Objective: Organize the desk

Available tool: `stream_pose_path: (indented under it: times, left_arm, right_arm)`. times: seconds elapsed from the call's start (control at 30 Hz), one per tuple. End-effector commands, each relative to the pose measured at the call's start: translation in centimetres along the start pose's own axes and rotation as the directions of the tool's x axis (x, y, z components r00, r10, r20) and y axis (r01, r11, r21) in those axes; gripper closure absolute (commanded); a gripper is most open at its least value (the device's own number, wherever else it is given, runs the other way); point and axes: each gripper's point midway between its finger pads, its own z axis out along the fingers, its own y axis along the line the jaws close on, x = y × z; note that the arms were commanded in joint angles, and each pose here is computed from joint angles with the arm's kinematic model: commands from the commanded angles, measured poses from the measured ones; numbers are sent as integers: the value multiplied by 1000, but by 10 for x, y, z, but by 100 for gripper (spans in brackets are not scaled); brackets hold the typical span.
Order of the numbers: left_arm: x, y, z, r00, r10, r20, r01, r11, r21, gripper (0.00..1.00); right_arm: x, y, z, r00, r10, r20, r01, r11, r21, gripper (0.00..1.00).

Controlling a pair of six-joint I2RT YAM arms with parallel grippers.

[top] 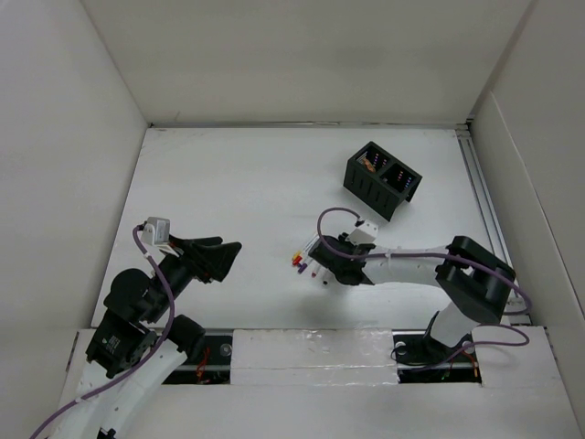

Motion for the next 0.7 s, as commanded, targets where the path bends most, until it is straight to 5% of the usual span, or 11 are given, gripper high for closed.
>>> stream_pose_path:
  times: [0.0, 0.3, 0.47, 0.67]
  left_arm:
    - [-6, -9, 0, 1000, 6, 29, -7, 999, 44, 35]
    - [-8, -9, -2, 999, 6, 37, -8, 999, 46, 35]
    - [-8, -9, -2, 999, 8, 38, -9, 999, 46, 35]
    - [-9, -9, -2, 999, 8, 38, -9, 999, 45, 35]
  right_arm:
    - [11, -25, -10, 990, -130, -54, 134, 987, 85, 67]
    - [31, -22, -2, 961, -243, -133, 256, 962, 98, 63]
    - [39, -24, 4, 949, -266, -169, 284, 954, 94, 74]
    - [22, -21, -7, 974, -197, -117, 206, 976, 73, 100]
